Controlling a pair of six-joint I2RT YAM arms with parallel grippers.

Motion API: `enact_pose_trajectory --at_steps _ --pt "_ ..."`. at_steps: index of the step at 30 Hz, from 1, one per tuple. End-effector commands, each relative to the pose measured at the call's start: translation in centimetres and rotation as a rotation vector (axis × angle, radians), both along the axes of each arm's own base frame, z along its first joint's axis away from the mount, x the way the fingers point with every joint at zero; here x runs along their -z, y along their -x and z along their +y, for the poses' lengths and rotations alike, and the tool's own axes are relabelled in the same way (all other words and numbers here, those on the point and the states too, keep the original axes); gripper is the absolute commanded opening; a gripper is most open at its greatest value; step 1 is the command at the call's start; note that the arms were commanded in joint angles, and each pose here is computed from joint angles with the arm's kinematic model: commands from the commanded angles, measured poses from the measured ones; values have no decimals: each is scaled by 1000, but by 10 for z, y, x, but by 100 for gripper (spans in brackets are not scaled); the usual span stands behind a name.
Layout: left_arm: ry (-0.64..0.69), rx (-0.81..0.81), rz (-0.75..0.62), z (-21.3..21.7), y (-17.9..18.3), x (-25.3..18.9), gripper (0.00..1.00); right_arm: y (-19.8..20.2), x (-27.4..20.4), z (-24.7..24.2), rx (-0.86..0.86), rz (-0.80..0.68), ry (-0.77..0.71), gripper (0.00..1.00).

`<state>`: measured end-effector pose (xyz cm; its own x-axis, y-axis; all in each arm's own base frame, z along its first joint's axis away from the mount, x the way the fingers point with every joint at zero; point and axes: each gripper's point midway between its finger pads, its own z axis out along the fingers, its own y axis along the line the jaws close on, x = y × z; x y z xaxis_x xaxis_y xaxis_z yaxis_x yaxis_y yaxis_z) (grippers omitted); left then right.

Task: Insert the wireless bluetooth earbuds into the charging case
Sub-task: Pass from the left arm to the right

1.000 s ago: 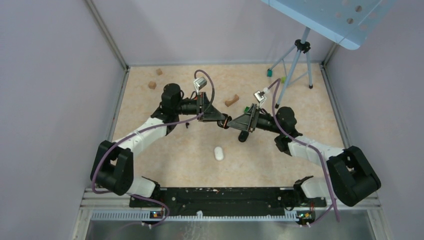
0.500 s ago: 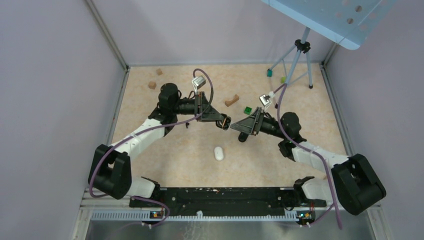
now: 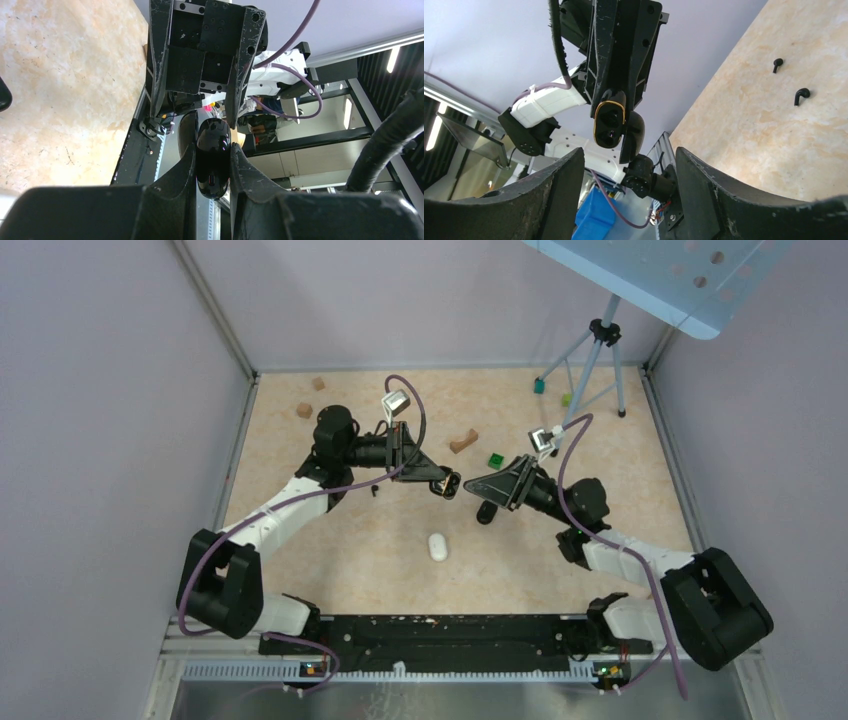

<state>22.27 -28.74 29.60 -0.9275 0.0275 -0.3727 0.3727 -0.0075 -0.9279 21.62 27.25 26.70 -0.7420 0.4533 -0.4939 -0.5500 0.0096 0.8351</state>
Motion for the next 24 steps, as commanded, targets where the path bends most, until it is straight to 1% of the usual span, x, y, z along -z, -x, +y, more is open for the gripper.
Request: enact_pose_trajectory --at_steps 1,4,10,15,24 --pt "38 17 -87 1 1 -19 0 1 -26 6 -2 -78 -100 64" --pt "41 19 -83 1 2 -19 0 5 -28 10 -38 -75 -142 60" --pt "39 16 -82 2 2 -18 0 7 -23 24 -103 -61 -171 54" --pt "38 17 -82 1 2 -18 0 7 -23 26 -118 -57 -203 45" --pt "36 17 -82 2 2 -17 0 5 -25 33 -147 -67 -185 36"
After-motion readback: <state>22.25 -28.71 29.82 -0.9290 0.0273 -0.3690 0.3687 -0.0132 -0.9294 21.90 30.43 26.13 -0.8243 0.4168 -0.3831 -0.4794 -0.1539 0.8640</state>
